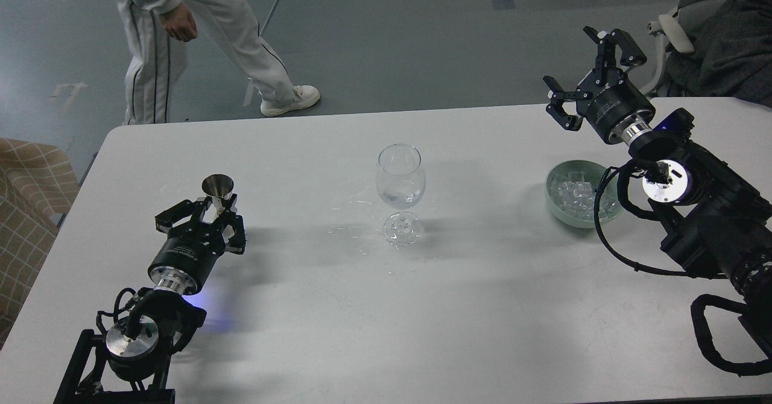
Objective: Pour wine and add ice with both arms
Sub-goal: 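Lower the jigger onto the table and open the left gripper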
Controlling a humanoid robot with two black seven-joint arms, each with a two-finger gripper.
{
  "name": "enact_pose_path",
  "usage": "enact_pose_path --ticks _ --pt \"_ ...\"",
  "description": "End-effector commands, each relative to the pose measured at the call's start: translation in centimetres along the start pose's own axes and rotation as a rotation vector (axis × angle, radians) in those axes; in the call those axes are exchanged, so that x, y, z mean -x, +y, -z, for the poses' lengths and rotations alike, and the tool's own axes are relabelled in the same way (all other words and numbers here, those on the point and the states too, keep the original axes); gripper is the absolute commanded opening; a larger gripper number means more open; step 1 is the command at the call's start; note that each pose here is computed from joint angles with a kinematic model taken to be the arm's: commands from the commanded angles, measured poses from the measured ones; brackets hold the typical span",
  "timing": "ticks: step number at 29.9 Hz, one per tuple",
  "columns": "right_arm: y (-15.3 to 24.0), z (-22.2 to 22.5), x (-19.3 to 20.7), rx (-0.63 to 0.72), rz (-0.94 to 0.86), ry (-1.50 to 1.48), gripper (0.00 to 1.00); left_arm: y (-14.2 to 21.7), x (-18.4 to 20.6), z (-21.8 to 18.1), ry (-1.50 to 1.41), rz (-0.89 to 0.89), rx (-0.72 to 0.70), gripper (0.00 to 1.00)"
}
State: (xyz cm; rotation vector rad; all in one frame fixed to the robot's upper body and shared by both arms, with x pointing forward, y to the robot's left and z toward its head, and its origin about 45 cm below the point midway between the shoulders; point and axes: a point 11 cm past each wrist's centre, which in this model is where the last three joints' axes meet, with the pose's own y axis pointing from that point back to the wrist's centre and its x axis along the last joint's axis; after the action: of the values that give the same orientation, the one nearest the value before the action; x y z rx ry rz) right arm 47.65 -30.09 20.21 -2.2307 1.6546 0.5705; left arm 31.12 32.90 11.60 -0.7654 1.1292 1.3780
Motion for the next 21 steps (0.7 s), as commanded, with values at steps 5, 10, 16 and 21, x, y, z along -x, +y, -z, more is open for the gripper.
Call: enact_pose_path --ticks 5,10,16,21 --pt "0.09 -0.13 -0.07 0.002 -0.002 -0.001 1.00 0.04 -0.05 0.04 0.000 -0.001 -0.001 0.37" --pt "0.14 -0.19 -0.12 0.003 -0.003 -0.001 1.00 0.12 -0.21 0.13 -0.001 -0.005 -0.003 0.45" --pt "0.27 -0.37 -0.24 0.006 -0.006 -0.003 1.00 0.12 -0.21 0.13 -0.001 -0.005 -0.003 0.47" --pt "0.27 -0.37 -0.24 0.006 -0.006 -0.003 1.00 0.08 -0.18 0.12 -0.002 -0.006 -0.004 0.48"
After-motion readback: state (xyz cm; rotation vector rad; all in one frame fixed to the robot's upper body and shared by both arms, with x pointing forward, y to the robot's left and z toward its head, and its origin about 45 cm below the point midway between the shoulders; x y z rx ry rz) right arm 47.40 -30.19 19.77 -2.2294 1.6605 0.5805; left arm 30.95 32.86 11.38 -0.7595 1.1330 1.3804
